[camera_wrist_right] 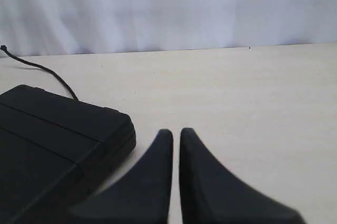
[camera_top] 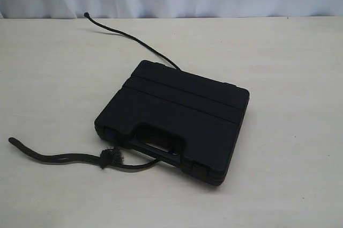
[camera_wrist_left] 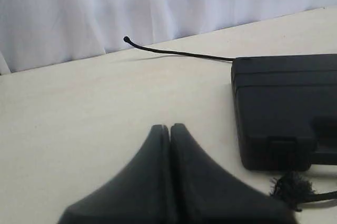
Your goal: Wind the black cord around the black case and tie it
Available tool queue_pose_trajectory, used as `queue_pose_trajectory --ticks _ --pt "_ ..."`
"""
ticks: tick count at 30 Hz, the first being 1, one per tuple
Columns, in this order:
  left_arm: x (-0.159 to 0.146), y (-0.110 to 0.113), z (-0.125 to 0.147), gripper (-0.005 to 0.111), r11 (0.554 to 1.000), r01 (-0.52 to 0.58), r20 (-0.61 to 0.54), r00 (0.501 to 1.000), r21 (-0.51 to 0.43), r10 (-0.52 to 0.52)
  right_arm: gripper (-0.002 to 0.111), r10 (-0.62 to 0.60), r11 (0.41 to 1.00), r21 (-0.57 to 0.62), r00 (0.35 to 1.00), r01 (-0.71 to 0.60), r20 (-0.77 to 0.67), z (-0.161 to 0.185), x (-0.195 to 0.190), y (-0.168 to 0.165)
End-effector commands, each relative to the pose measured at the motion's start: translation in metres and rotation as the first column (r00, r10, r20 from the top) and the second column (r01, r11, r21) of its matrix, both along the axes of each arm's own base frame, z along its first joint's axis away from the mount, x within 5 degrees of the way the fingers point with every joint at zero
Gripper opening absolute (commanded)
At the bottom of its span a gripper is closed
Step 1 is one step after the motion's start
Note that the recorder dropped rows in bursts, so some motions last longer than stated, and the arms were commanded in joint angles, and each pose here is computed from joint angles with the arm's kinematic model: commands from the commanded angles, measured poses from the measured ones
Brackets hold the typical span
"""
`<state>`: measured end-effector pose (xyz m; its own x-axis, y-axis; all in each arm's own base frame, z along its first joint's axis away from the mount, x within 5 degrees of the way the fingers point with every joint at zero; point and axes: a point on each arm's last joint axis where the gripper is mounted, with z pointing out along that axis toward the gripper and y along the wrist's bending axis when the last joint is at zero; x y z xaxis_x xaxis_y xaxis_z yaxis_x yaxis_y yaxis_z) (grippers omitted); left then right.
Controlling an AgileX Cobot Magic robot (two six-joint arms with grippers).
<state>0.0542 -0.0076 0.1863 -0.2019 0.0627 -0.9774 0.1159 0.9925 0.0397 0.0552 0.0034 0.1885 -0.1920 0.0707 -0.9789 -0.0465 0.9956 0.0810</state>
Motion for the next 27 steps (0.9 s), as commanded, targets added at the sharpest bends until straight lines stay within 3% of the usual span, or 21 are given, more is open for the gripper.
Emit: queue_pose_trajectory --ticks 1,3,4,6,7,11,15,18,22,24,27 --pt "0.001 0.001 0.007 0.0 1.0 -0.016 0.073 0.997 -0.007 0.016 0.004 -0.006 1.0 -0.004 0.999 0.006 0.052 0.004 0.0 0.0" --pt "0.001 -0.001 0.012 0.0 0.977 -0.015 0.103 0.994 -0.213 0.038 0.004 -0.008 0.997 0.077 0.995 0.0 0.103 0.009 0.001 0.001" --pt "0.002 0.0 0.017 0.0 0.945 -0.014 0.141 0.988 -0.327 0.063 0.004 -0.012 0.992 0.128 0.991 -0.005 0.131 0.012 0.001 0.001" --pt "0.002 0.006 0.029 0.0 0.829 -0.015 0.224 0.96 -0.559 0.169 0.004 -0.064 0.915 0.403 0.976 -0.027 0.209 0.022 0.001 0.001" --pt "0.001 0.009 0.031 0.0 0.801 -0.017 0.238 0.951 -0.598 0.198 0.004 -0.075 0.893 0.45 0.974 -0.03 0.214 0.023 0.001 0.001" --pt "0.001 0.01 0.032 0.0 0.768 -0.015 0.239 0.947 -0.64 0.217 0.004 -0.097 0.882 0.471 0.964 -0.032 0.247 0.027 0.001 -0.001" --pt "0.0 0.015 0.038 0.0 0.67 0.007 0.262 0.923 -0.742 0.281 0.004 -0.138 0.856 0.516 0.944 -0.038 0.298 0.033 0.0 -0.004" --pt "-0.001 0.02 0.042 0.0 0.614 0.03 0.294 0.895 -0.789 0.334 0.004 -0.217 0.762 0.645 0.914 -0.062 0.344 0.039 -0.002 -0.01" --pt "-0.005 0.024 0.053 0.0 0.564 0.083 0.347 0.858 -0.822 0.379 0.004 -0.349 0.572 0.803 0.837 -0.166 0.422 0.052 -0.007 -0.021" --pt "-0.008 0.023 0.063 0.0 0.586 0.123 0.402 0.836 -0.801 0.374 0.004 -0.379 0.497 0.836 0.808 -0.232 0.45 0.056 -0.01 -0.023" --pt "-0.015 0.02 0.086 0.0 0.673 0.201 0.535 0.776 -0.712 0.334 0.004 -0.386 0.515 0.805 0.759 -0.294 0.524 0.074 -0.016 -0.024"
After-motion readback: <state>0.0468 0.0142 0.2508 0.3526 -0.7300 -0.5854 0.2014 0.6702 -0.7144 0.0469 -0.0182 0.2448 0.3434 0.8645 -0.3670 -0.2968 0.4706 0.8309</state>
